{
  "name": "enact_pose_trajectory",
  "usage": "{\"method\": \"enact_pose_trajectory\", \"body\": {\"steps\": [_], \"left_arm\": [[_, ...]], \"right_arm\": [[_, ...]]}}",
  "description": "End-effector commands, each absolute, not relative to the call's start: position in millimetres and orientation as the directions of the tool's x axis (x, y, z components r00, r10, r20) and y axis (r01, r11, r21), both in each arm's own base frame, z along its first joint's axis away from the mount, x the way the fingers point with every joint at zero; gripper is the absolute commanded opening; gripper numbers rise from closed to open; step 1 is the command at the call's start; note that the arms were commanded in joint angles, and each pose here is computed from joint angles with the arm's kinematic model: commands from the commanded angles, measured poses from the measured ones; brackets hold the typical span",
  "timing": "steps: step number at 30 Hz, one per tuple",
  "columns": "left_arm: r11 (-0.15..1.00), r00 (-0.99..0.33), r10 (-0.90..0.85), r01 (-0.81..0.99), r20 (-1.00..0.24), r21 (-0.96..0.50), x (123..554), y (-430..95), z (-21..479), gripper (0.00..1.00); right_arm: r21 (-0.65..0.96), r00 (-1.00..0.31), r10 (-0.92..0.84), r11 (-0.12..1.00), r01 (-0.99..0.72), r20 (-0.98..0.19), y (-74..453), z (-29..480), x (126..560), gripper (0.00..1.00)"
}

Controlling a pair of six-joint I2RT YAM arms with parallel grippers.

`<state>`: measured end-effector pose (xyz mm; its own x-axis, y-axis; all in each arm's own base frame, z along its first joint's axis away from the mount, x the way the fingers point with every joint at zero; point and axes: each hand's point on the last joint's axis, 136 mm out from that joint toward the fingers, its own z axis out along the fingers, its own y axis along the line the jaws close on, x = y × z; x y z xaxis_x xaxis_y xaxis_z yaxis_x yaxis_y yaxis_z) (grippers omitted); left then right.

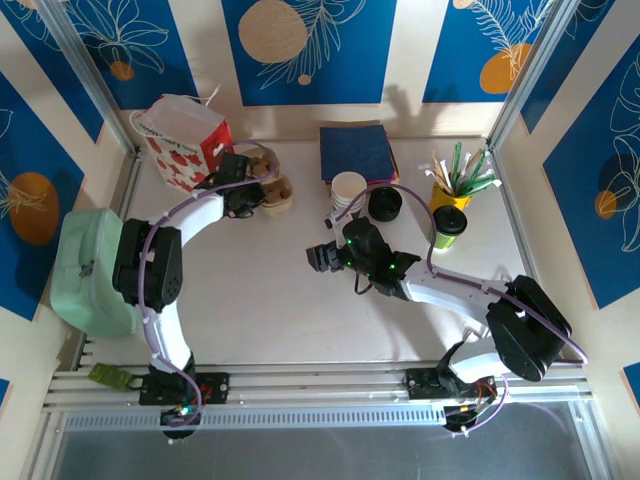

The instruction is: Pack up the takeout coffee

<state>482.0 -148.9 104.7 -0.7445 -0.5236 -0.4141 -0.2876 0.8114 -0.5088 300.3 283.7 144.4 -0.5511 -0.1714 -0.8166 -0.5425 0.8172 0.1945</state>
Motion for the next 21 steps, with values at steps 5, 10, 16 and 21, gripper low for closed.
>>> {"method": "enact_pose_trajectory", "body": {"steps": [5,10,16,21], "left_arm": [[0.780,-0.710,-0.546,-0.239,-0.444,-0.578,484.7,-144.8,136.1,0.10],[0.771,-0.697,-0.555,-0.227,-0.454,-0.595,484.1,-142.7,146.6,0.06],[0.762,-0.686,-0.552,-0.184,-0.474,-0.621,484.4,-144.2,168.9,0.01],[0.764,-0.681,-0.533,-0.130,-0.503,-0.632,482.2,-147.3,196.6,0.00]], "right_arm": [[0.172,-0.522,-0.177,0.816,-0.552,-0.834,289.0,156.7,304.5,0.80],[0.171,-0.521,-0.177,0.817,-0.551,-0.835,288.8,157.0,304.1,0.80],[0.172,-0.519,-0.173,0.817,-0.550,-0.837,289.2,158.0,304.3,0.80],[0.177,-0.517,-0.164,0.819,-0.546,-0.840,288.3,159.2,304.2,0.80]]}}
